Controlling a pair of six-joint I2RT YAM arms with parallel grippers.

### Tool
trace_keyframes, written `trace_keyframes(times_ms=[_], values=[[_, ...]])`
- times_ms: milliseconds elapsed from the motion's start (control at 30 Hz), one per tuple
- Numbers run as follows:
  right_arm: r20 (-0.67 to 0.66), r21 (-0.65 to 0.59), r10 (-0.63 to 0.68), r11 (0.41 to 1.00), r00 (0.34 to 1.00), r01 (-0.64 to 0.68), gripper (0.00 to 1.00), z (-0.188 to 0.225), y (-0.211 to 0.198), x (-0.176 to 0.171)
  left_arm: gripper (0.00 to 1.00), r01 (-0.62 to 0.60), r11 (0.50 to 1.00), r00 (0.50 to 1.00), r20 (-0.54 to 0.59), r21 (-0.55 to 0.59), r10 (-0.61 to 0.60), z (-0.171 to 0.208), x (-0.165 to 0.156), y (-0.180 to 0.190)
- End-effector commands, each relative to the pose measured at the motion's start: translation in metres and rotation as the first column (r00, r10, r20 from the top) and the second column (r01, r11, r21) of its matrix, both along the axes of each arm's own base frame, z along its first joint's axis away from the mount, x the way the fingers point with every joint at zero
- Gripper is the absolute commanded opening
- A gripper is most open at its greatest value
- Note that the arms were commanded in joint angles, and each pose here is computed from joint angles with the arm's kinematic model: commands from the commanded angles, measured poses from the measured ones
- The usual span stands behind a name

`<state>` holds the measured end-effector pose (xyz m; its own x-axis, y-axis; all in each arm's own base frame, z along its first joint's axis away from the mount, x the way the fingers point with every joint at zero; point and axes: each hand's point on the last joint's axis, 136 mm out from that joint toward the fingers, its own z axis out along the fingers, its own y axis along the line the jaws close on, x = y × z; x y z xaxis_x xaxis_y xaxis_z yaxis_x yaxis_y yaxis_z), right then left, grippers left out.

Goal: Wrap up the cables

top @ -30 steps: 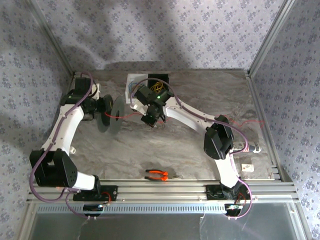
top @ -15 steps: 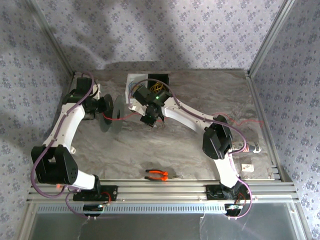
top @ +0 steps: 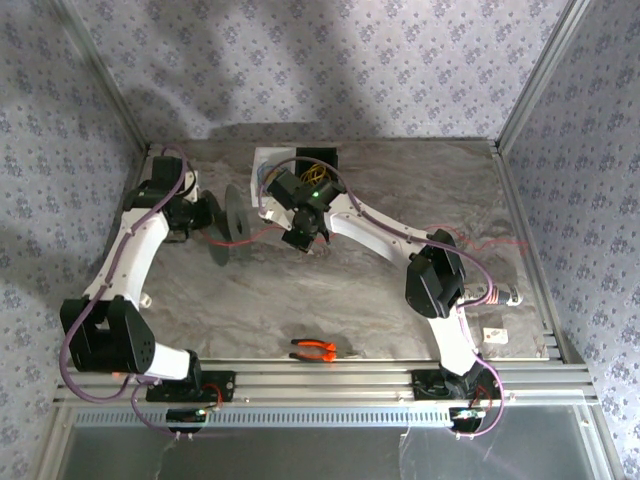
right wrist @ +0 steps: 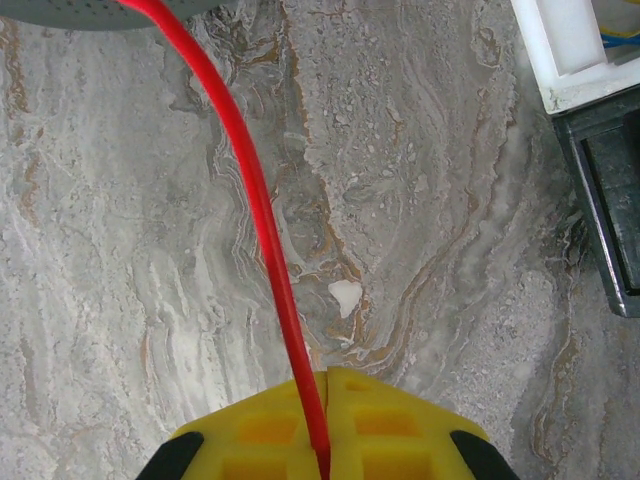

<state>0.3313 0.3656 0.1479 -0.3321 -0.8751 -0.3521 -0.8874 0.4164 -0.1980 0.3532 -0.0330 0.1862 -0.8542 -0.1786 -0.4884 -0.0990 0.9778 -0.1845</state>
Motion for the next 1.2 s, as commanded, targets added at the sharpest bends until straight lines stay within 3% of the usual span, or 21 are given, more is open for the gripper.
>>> trace_keyframes(times_ms=[0, 367, 833, 1167], values=[[0.016, -0.002, -0.016, 1.0, 1.0, 0.016, 0.0, 0.003, -0.008, 0.004, 0.16, 0.008, 1.0, 0.999, 0.033, -0.007, -0.007, 0.013, -0.003, -0.002], [0.081, 0.056, -0.007, 0.998, 0.997, 0.002, 0.0, 0.021, -0.014, 0.001, 0.3, 0.017, 1.0, 0.999, 0.038, -0.013, -0.017, 0.017, 0.007, -0.005], [0.072, -0.001, -0.066, 0.998, 0.995, 0.066, 0.0, 0.004, -0.006, 0.022, 0.31, 0.036, 0.999, 0.999, 0.029, -0.022, -0.035, 0.013, 0.014, -0.009], [0.095, 0.019, -0.135, 0.991, 0.986, 0.134, 0.0, 0.005, 0.0, 0.045, 0.31, 0.033, 0.998, 0.998, 0.043, 0.051, -0.035, 0.006, 0.049, 0.0]])
